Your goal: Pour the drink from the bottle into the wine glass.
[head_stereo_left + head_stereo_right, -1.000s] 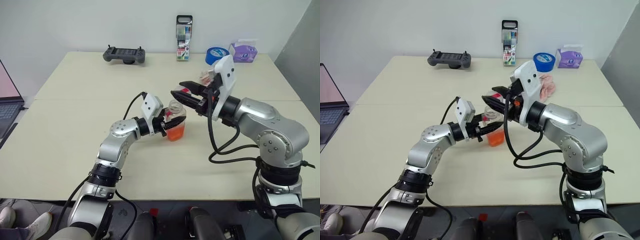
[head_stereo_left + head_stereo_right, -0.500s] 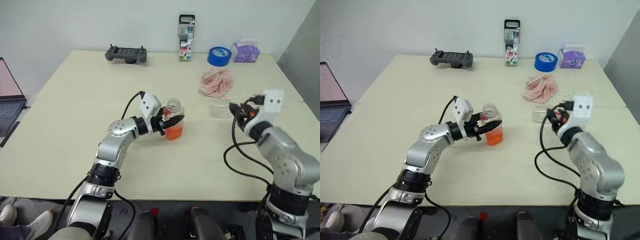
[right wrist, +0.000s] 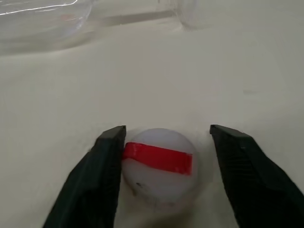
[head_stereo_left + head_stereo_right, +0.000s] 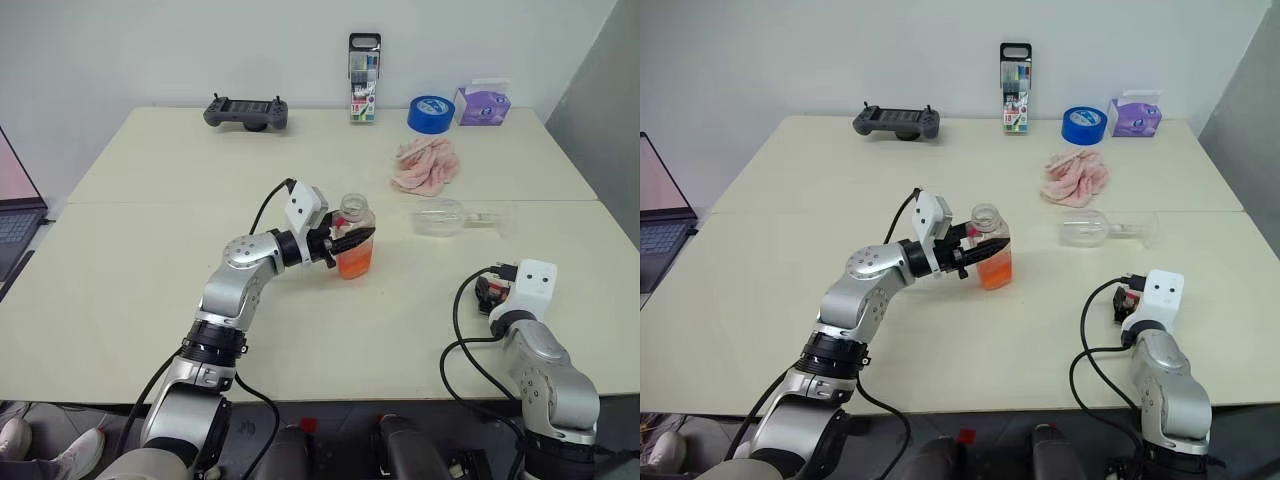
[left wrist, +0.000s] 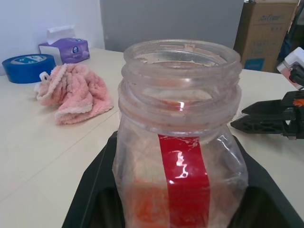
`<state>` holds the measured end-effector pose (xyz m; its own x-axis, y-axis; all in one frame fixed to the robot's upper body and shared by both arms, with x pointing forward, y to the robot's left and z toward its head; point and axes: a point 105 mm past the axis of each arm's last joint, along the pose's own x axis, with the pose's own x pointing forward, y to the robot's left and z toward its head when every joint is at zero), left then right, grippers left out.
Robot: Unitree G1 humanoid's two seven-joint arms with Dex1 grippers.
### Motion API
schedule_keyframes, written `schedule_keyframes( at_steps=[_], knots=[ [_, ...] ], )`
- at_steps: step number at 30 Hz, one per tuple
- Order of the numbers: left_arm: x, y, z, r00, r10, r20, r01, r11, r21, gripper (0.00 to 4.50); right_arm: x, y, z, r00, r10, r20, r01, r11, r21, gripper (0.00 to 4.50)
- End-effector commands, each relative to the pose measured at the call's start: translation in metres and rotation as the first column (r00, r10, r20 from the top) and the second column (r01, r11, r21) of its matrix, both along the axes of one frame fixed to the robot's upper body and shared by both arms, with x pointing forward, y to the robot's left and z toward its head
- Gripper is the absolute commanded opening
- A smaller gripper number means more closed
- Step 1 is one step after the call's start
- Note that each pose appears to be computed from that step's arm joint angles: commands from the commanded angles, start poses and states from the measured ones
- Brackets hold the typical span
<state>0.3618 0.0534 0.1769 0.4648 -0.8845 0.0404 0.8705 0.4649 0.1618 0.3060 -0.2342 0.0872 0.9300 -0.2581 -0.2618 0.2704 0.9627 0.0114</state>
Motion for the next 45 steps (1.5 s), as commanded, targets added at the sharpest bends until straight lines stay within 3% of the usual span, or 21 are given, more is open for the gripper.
schedule_keyframes(
  at_steps=[1,8,11,16,18,19,21,23,26,28,30,32,41,45],
  knots=[
    [0.001,0.003,0.022,0.997,0.001,0.081,0.001,1.0,-0.022,1.87,0.0,-0.015,0.028,0.994,-0.058,0.095,0.062,0.997,-0.038,4.45],
    [0.006,0.005,0.023,0.996,0.026,0.083,-0.024,0.999,-0.032,1.87,0.004,-0.013,0.057,0.99,-0.005,0.144,0.024,0.991,-0.132,4.5],
    [0.009,0.007,0.024,0.996,0.039,0.083,-0.036,0.999,-0.038,1.87,0.006,-0.018,0.045,0.997,-0.023,0.067,0.032,0.991,-0.131,4.5],
    [0.011,0.009,0.025,0.995,0.05,0.087,-0.047,0.998,-0.038,1.87,0.008,-0.027,0.044,0.996,-0.066,0.051,0.072,0.99,-0.124,4.5],
    [0.011,0.011,0.024,0.994,0.058,0.088,-0.055,0.998,-0.036,1.87,0.008,-0.028,0.041,0.996,-0.084,0.039,0.087,0.994,-0.064,4.5],
    [0.011,0.013,0.024,0.994,0.062,0.089,-0.059,0.998,-0.035,1.87,0.008,-0.032,0.047,0.996,-0.079,0.048,0.085,0.985,-0.152,4.5],
    [0.012,0.015,0.024,0.994,0.068,0.09,-0.065,0.997,-0.035,1.87,0.008,-0.029,0.042,0.992,-0.11,0.053,0.11,0.994,-0.002,4.5],
    [0.012,0.017,0.024,0.993,0.077,0.091,-0.074,0.997,-0.035,1.87,0.004,-0.041,0.055,0.988,-0.139,0.068,0.151,0.956,-0.252,4.5],
    [0.014,0.021,0.024,0.991,0.093,0.093,-0.09,0.995,-0.03,1.87,0.008,-0.029,0.043,0.995,-0.096,0.035,0.101,0.971,-0.215,4.5],
    [0.014,0.023,0.024,0.99,0.099,0.097,-0.097,0.995,-0.023,1.87,0.01,-0.019,0.033,0.997,-0.072,0.012,0.073,0.992,-0.101,4.5],
    [0.015,0.025,0.025,0.989,0.107,0.101,-0.105,0.994,-0.023,1.87,0.009,-0.027,0.043,0.992,-0.123,0.04,0.128,0.976,-0.176,4.5],
    [0.016,0.028,0.026,0.988,0.117,0.103,-0.115,0.993,-0.026,1.87,0.012,-0.023,0.039,0.995,-0.101,0.021,0.103,0.986,-0.131,4.5],
    [0.016,0.028,0.025,0.987,0.124,0.102,-0.122,0.992,-0.026,1.87,0.015,-0.02,0.033,0.999,-0.026,-0.042,0.008,0.924,-0.383,4.5],
    [0.016,0.029,0.025,0.986,0.13,0.103,-0.128,0.991,-0.027,1.87,0.017,-0.02,0.044,0.998,-0.039,0.041,0.05,0.947,-0.319,4.5]
  ],
)
